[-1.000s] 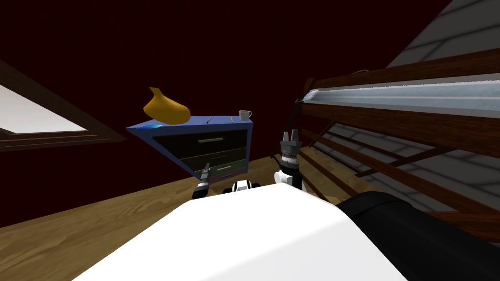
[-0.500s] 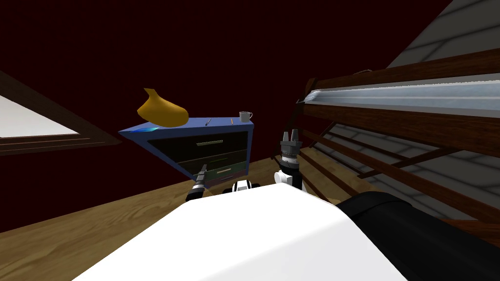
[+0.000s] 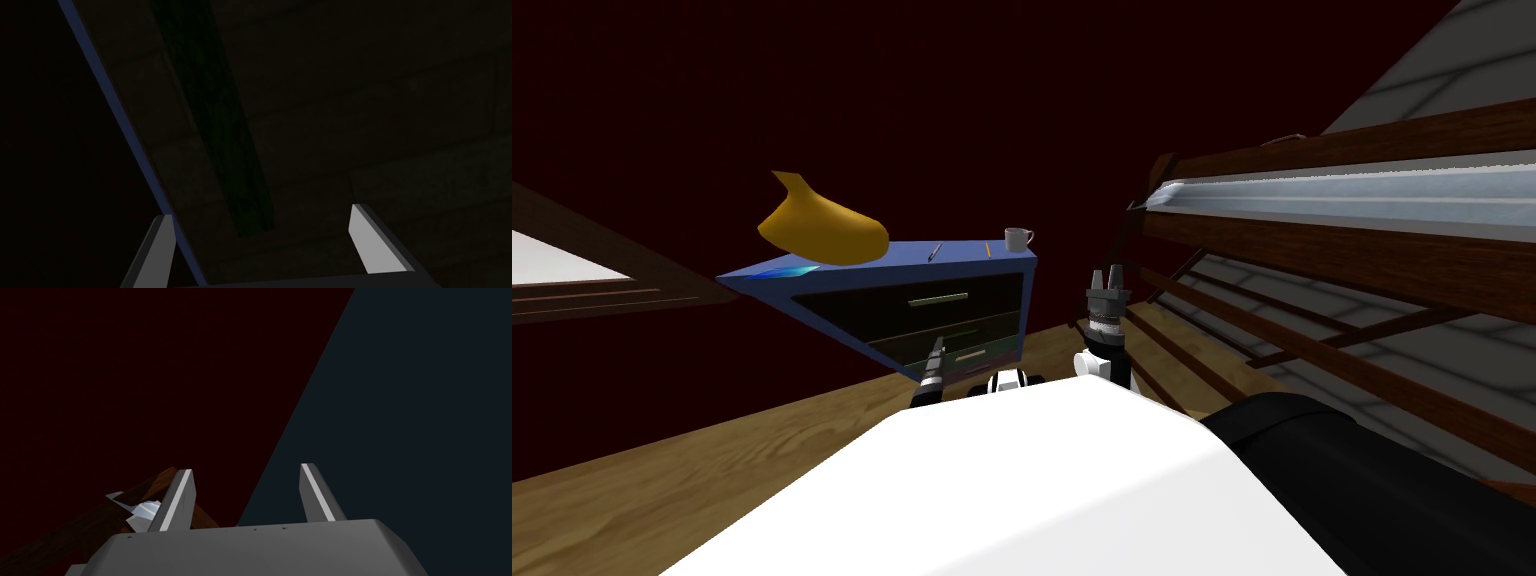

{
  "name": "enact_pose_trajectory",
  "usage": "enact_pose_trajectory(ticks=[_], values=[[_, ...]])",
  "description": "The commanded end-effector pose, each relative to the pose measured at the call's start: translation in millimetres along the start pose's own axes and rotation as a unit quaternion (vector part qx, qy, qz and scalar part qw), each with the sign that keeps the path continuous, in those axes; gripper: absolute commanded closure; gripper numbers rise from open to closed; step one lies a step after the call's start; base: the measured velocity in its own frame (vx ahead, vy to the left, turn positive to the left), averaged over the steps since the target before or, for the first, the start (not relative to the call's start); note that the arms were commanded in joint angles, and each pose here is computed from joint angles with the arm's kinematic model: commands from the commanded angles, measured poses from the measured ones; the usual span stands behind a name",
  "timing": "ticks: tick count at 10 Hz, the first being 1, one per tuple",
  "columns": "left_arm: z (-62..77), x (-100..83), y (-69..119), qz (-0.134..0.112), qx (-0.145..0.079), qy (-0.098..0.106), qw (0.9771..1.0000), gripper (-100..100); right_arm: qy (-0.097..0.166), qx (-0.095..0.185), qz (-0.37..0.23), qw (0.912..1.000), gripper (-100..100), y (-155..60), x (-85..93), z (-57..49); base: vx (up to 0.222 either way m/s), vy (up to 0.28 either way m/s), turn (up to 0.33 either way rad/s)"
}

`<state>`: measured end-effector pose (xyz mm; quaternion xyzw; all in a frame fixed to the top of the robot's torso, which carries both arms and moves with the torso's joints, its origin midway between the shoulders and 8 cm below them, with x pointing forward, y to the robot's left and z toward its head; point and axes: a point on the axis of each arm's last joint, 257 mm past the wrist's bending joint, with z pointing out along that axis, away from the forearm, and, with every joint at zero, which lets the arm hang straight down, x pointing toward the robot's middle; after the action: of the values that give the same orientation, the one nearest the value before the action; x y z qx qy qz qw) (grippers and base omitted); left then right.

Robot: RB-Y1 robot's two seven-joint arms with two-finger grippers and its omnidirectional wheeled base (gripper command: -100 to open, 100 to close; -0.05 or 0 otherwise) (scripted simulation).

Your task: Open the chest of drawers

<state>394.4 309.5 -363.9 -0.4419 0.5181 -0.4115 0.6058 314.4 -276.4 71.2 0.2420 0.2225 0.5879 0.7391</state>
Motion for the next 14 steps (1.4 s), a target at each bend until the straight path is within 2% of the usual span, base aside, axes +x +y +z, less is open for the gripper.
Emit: enact_pose_trajectory(ticks=[1,2,3,4,5,7,10,14], values=[[-1.7,8.5,-2.7,-0.011,0.0,-0.003,0.9999,-100,0.0,0.0,0.0,1.0,0,0.0,0.0,0.0,-0.005,-0.002,-0.001],[8.2,6.9,-6.8,-0.012,-0.001,-0.004,0.9999,-100,0.0,0.0,0.0,1.0,0,0.0,0.0,0.0,0.034,-0.001,-0.005],[12.4,5.8,-8.6,-0.012,-0.001,-0.004,0.9999,-100,0.0,0.0,0.0,1.0,0,0.0,0.0,0.0,0.06,-0.003,-0.005],[8.2,5.6,-7.4,-0.011,0.0,-0.004,0.9999,-100,0.0,0.0,0.0,1.0,0,0.0,0.0,0.0,0.028,-0.002,-0.001],[-0.4,9.1,-3.5,-0.012,-0.001,-0.004,0.9999,100,0.0,0.0,0.0,1.0,0,0.0,0.0,0.0,-0.023,0.007,0.008],[5.9,8.8,-9.2,-0.013,0.002,-0.003,0.9999,100,0.0,0.0,0.0,1.0,0,0.0,0.0,0.0,-0.058,-0.009,0.003],[7.7,7.7,-13.2,-0.012,0.002,0.0,0.9999,100,0.0,0.0,0.0,1.0,0,0.0,0.1,0.1,-0.204,-0.041,0.018],[0.9,10.2,-12.3,-0.013,-0.001,0.003,0.9999,100,0.0,0.0,0.0,1.0,0,0.0,0.1,0.1,-0.168,-0.033,0.013]])
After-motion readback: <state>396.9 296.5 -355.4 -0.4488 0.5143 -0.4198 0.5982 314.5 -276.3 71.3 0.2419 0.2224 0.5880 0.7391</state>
